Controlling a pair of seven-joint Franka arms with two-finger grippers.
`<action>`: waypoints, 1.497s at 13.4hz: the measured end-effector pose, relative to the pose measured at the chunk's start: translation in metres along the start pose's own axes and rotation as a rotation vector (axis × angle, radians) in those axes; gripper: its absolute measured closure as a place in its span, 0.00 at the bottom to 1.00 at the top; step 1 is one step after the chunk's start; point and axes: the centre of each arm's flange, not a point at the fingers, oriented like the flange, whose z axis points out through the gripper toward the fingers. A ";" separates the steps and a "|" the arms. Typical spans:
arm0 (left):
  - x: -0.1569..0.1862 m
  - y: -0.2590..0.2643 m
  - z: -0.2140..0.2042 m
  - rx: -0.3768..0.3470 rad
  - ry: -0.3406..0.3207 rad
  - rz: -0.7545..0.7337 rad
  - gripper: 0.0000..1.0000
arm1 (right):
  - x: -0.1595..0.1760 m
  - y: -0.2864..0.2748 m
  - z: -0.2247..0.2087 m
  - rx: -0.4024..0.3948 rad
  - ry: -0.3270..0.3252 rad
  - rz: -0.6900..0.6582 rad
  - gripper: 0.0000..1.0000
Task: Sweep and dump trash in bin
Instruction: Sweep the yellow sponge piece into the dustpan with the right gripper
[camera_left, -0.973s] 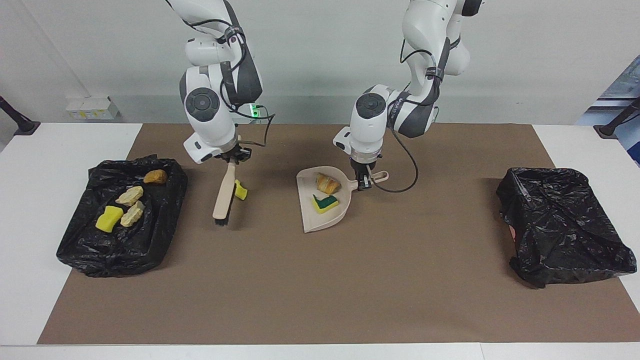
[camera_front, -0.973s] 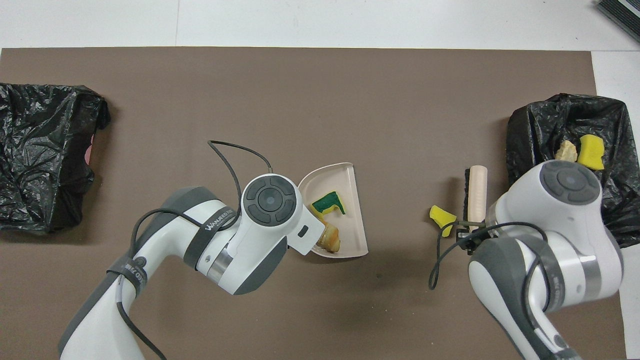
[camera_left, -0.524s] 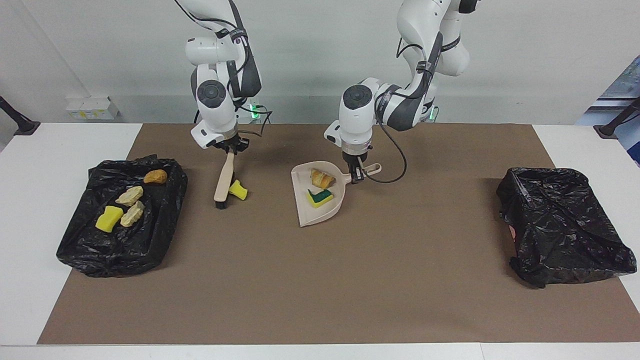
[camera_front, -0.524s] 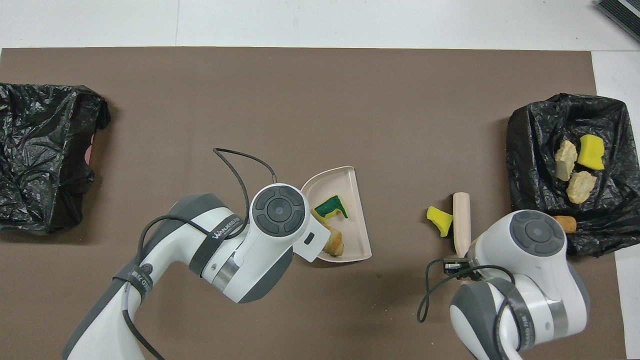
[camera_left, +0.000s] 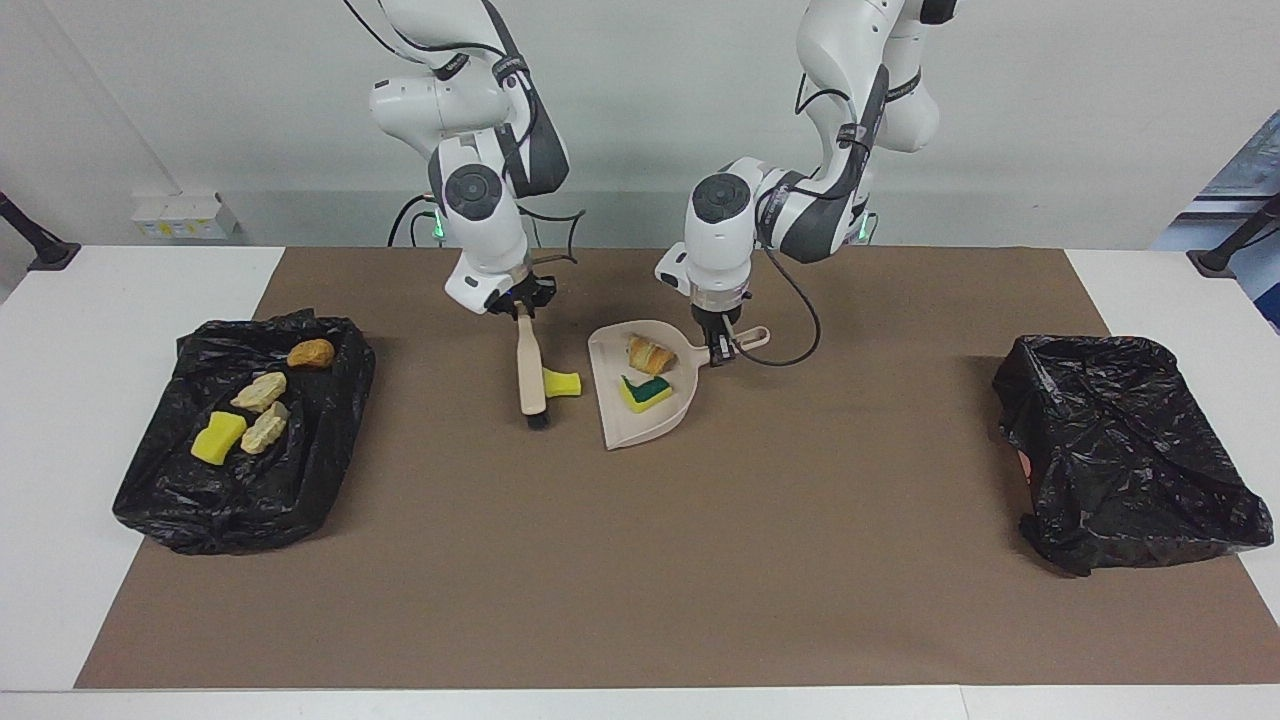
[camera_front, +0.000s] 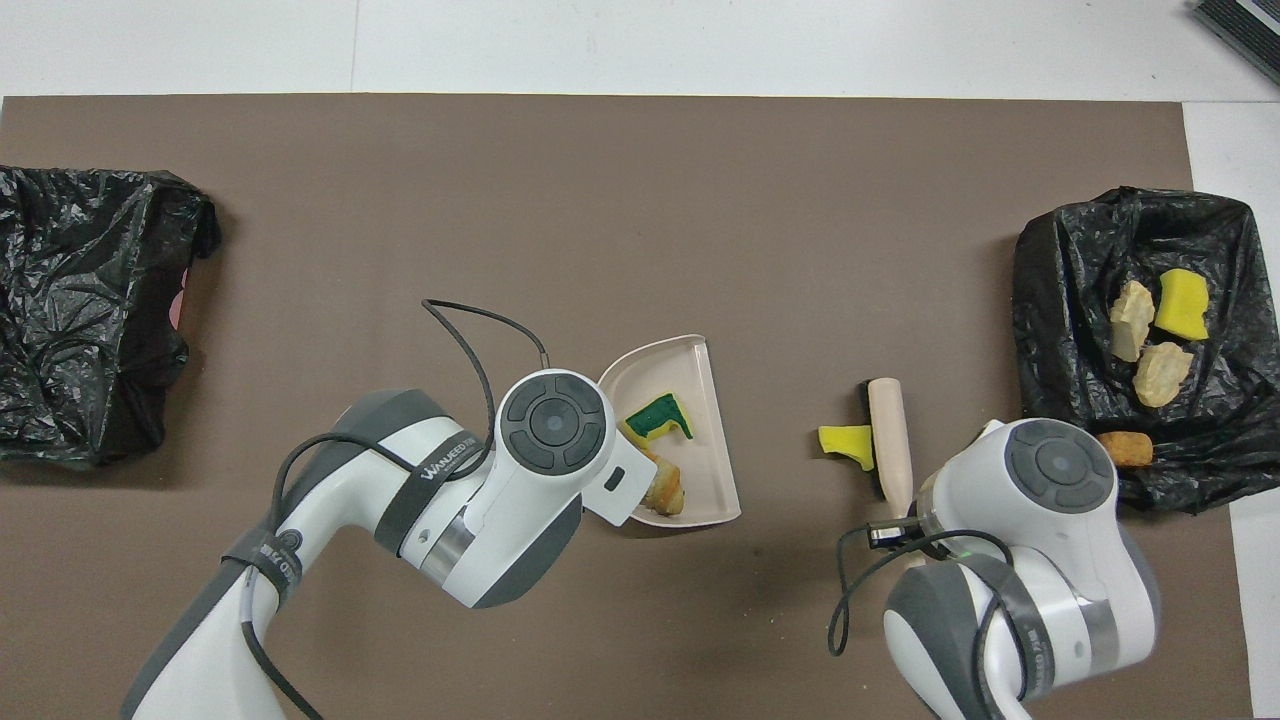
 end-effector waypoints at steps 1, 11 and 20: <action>-0.001 0.000 0.000 -0.001 -0.001 -0.001 0.69 | 0.006 -0.017 0.002 0.031 0.007 -0.005 0.75; -0.029 -0.019 0.002 -0.008 -0.004 -0.014 0.69 | 0.010 -0.032 -0.012 0.058 -0.066 0.006 0.75; -0.042 -0.031 0.003 -0.009 -0.001 0.007 0.69 | 0.004 -0.042 -0.021 0.039 -0.041 -0.019 0.75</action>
